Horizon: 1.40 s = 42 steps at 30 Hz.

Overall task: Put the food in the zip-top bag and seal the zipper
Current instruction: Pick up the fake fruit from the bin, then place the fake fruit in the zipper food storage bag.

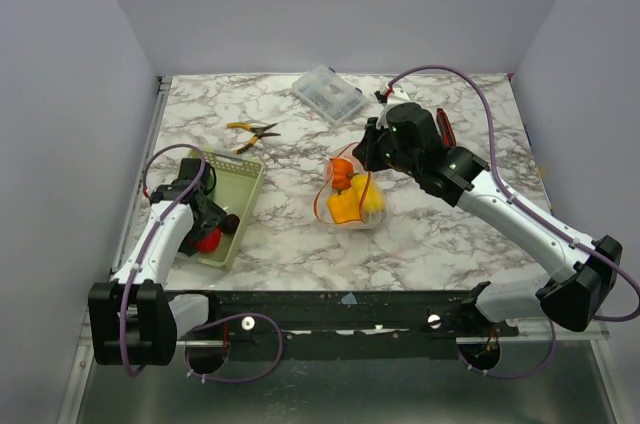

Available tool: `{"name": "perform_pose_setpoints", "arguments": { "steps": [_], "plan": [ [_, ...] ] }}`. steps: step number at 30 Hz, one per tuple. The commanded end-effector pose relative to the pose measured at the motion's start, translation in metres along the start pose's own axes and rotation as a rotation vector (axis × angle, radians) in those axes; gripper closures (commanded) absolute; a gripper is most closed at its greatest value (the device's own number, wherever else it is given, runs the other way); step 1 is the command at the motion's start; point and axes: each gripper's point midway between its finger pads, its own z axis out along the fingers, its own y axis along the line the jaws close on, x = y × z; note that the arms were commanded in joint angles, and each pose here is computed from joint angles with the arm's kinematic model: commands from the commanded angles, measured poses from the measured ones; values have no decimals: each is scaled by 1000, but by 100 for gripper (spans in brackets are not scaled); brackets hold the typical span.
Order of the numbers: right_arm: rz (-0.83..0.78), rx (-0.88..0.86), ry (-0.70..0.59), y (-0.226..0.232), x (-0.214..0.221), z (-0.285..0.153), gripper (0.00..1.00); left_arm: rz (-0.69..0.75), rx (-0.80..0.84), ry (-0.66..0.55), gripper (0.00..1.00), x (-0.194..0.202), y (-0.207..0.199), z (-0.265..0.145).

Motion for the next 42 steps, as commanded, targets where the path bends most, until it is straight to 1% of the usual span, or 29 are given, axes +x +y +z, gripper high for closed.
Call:
{"name": "perform_pose_setpoints", "arguments": {
  "steps": [1,2,4,7,9,11,13,15,17,19,21,23,26,28,30,34,36,40,42],
  "plan": [
    [9,-21,-26,4,-6,2,100,-8,69,-58,63,-14,-4,-22],
    [11,-22,-27,5,-6,2,100,-9,90,-63,66,-16,-6,-27],
    [13,-25,-28,5,-6,2,100,-6,145,-75,74,-19,-10,-40],
    [13,-29,-27,6,-6,2,100,18,258,-94,92,-23,-21,-61],
    [14,-30,-28,6,-6,2,100,61,369,-102,100,-24,-34,-78],
    [17,-33,-27,7,-6,3,100,102,492,-103,100,-22,-48,-97],
    [20,-37,-26,8,-5,3,100,167,672,-112,100,-17,-68,-120],
    [21,-42,-23,9,-5,4,100,253,886,-125,100,-8,-87,-149],
    [20,-44,-24,9,-5,4,100,364,1151,-109,100,11,-104,-187],
    [21,-42,-27,9,-6,3,100,435,1357,-79,100,27,-114,-217],
    [21,-43,-27,9,-6,3,100,512,1527,-43,100,43,-120,-245],
    [21,-43,-27,9,-6,3,100,615,1656,-39,100,62,-123,-270],
    [22,-43,-25,9,-5,4,100,779,1807,-56,100,97,-120,-305],
    [27,-48,-28,10,-7,4,100,859,1870,-88,100,113,-119,-319],
    [30,-58,-28,12,-7,3,100,920,1861,-111,100,125,-123,-321],
    [37,-68,-40,14,-10,-1,100,965,1691,-74,100,136,-144,-296],
    [41,-74,-43,15,-11,-2,100,965,1620,-52,100,138,-155,-285],
    [45,-78,-43,16,-11,-3,100,995,1558,8,100,148,-173,-274],
    [47,-80,-42,16,-11,-3,100,1001,1507,15,100,149,-181,-267]
  ]
}}
